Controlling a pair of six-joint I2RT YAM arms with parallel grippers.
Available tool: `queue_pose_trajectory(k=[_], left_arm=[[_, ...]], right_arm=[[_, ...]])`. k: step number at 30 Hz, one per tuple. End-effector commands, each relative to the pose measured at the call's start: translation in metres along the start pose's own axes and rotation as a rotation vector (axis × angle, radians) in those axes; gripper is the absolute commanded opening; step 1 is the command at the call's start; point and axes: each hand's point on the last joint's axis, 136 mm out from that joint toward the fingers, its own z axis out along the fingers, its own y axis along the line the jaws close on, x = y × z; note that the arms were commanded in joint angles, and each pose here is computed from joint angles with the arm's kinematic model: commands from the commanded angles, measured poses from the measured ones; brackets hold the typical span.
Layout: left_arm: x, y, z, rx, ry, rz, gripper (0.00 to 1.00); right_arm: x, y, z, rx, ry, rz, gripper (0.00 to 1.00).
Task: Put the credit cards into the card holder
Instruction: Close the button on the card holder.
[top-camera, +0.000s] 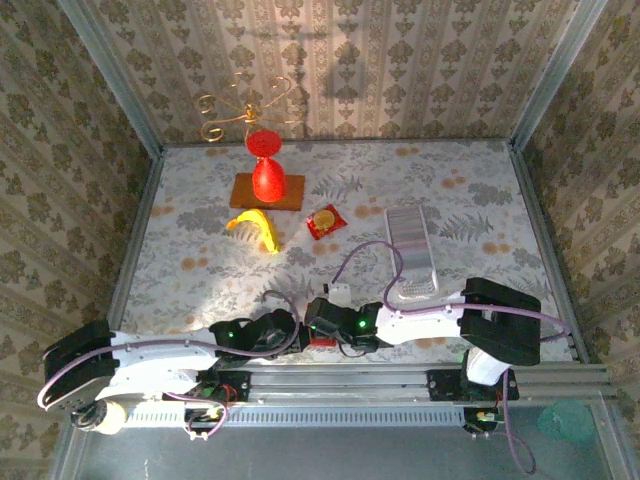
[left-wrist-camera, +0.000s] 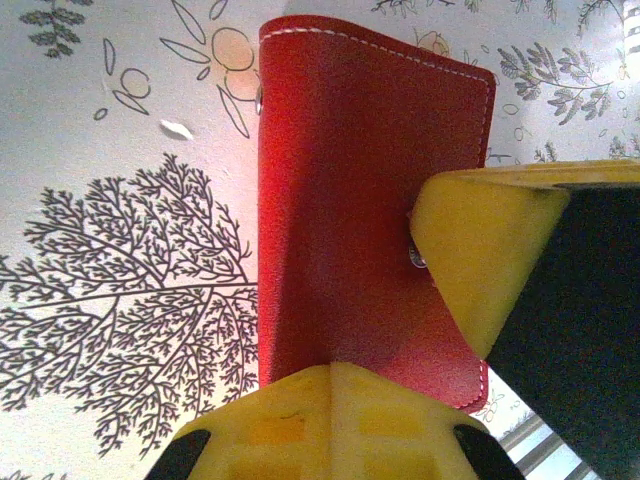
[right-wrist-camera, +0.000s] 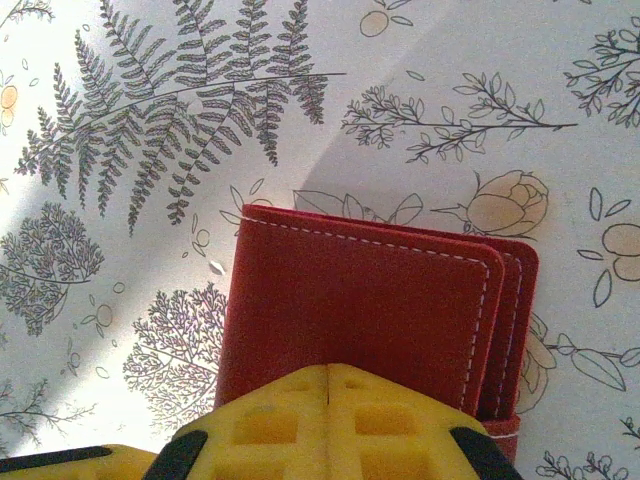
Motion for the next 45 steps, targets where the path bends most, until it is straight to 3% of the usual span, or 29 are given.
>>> queue_pose_trajectory(k=[1, 9, 27, 39, 45], left_arm=[[0.005, 0.027, 0.000, -0.112, 0.003, -0.020, 0.00], [0.000, 0.024, -0.001, -0.094, -0.023, -0.062, 0.00], [-0.018, 0.018, -0.011, -0.083, -0.087, -0.160, 0.01], [-0.033, 0.015, -0.023, -0.068, -0.126, -0.169, 0.07], [-0.041, 0.001, -0.022, -0.035, -0.113, -0.156, 0.09]], right_arm=[[0.067, -0.050, 0.009, 0.152, 0.225, -0.131, 0.00], [0.074, -0.045, 0.009, 0.083, 0.240, -0.202, 0.00], [0.096, -0.087, 0.009, 0.183, 0.244, -0.447, 0.00], [0.104, -0.108, 0.008, 0.224, 0.256, -0.574, 0.00], [0.104, -0.096, 0.004, 0.179, 0.265, -0.577, 0.00]])
